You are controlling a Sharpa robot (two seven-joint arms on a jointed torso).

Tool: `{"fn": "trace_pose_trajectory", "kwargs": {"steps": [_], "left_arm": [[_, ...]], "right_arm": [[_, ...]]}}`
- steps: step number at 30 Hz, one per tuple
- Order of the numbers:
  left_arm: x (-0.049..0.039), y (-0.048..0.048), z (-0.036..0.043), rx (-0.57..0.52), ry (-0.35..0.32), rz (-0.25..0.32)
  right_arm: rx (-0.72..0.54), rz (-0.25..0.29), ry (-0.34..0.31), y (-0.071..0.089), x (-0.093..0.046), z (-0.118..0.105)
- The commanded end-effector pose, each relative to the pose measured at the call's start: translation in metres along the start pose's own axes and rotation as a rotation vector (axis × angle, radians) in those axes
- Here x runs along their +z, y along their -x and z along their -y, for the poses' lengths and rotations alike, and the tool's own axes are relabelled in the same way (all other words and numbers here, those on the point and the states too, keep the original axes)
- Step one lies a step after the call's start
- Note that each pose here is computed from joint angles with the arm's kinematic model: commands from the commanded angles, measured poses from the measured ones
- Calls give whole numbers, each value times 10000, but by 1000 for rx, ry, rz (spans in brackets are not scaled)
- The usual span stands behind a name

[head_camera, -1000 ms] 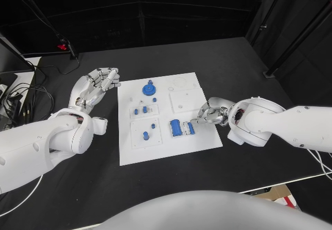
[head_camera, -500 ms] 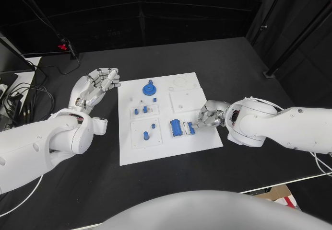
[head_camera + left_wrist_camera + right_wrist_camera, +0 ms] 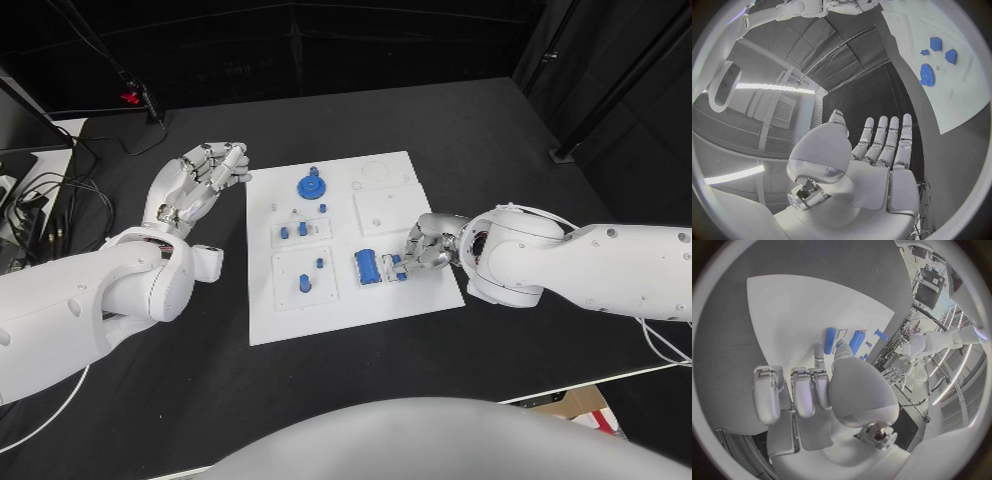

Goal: Assemble the parts on the task board

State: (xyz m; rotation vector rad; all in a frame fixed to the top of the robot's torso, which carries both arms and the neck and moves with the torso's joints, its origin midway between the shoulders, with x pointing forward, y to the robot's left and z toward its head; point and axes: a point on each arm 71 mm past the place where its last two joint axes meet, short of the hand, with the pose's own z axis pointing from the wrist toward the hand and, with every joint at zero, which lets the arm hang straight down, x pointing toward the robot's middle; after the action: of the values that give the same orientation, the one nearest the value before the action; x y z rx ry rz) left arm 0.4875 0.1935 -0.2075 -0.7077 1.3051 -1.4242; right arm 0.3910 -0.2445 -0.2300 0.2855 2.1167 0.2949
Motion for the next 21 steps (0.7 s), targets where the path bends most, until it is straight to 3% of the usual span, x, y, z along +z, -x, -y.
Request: {"fn": "trace_pose_trajectory", "kwargs": {"steps": [1, 21], "left_arm": [[4, -7, 34, -7, -36, -7], [4, -3, 31, -6, -33, -7]], "right_arm": [[-63, -16, -14, -18, 14, 4], [-85, -41, -5, -77, 80, -79]]}}
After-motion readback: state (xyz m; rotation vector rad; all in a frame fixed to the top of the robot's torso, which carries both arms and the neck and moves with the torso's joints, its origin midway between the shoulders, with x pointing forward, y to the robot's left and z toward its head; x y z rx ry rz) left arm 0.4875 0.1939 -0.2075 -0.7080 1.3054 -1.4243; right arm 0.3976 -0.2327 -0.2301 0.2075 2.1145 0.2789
